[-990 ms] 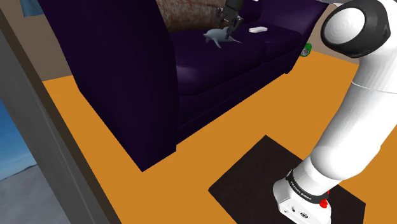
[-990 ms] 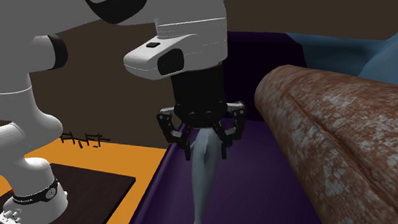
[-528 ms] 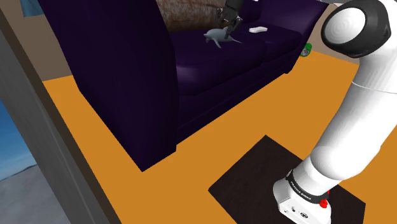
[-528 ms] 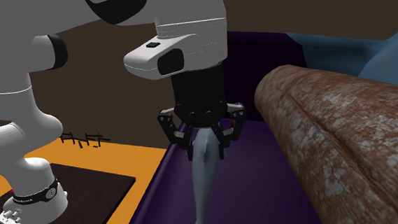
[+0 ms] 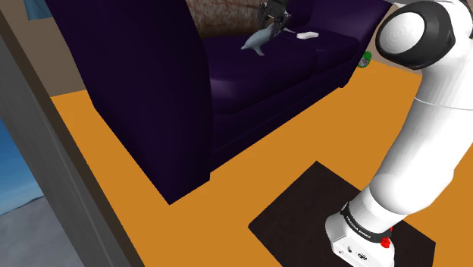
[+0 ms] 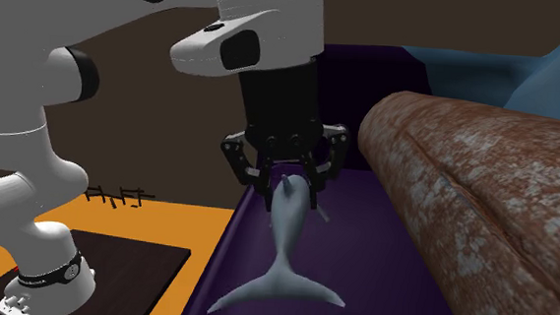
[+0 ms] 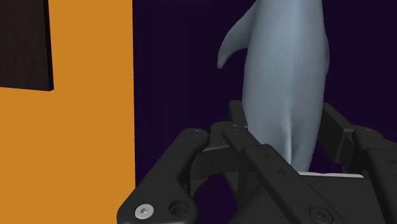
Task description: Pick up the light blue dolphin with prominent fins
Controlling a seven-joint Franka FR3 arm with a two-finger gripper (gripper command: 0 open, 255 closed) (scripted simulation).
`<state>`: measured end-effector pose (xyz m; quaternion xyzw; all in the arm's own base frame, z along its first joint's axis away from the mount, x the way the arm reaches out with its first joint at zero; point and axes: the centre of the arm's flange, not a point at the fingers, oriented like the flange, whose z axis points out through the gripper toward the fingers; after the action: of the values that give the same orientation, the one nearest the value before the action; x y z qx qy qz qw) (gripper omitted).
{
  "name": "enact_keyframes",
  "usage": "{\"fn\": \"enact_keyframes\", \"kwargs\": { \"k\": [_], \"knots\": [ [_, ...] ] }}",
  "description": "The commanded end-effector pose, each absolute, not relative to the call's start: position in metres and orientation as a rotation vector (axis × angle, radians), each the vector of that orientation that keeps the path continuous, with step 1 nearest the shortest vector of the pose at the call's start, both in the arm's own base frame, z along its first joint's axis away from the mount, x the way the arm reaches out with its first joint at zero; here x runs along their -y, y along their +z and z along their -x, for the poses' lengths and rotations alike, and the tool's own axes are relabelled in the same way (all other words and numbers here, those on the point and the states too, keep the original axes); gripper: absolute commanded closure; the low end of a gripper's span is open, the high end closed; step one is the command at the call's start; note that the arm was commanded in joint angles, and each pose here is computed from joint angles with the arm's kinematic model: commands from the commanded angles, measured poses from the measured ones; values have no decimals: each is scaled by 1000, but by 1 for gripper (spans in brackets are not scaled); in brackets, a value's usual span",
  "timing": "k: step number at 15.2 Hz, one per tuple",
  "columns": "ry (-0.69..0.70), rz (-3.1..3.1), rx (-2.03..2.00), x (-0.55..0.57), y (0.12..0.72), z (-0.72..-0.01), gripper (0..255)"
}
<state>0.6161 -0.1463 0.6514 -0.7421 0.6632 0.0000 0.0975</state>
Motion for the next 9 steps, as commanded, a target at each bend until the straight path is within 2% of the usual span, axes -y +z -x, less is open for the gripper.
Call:
{"fn": "enact_keyframes", "kwargs": {
  "k": [1,9],
  "knots": [
    [0,2197,-1963,146,663,-616,255],
    [0,2197,-1963,146,705,-616,255]
  ]
}}
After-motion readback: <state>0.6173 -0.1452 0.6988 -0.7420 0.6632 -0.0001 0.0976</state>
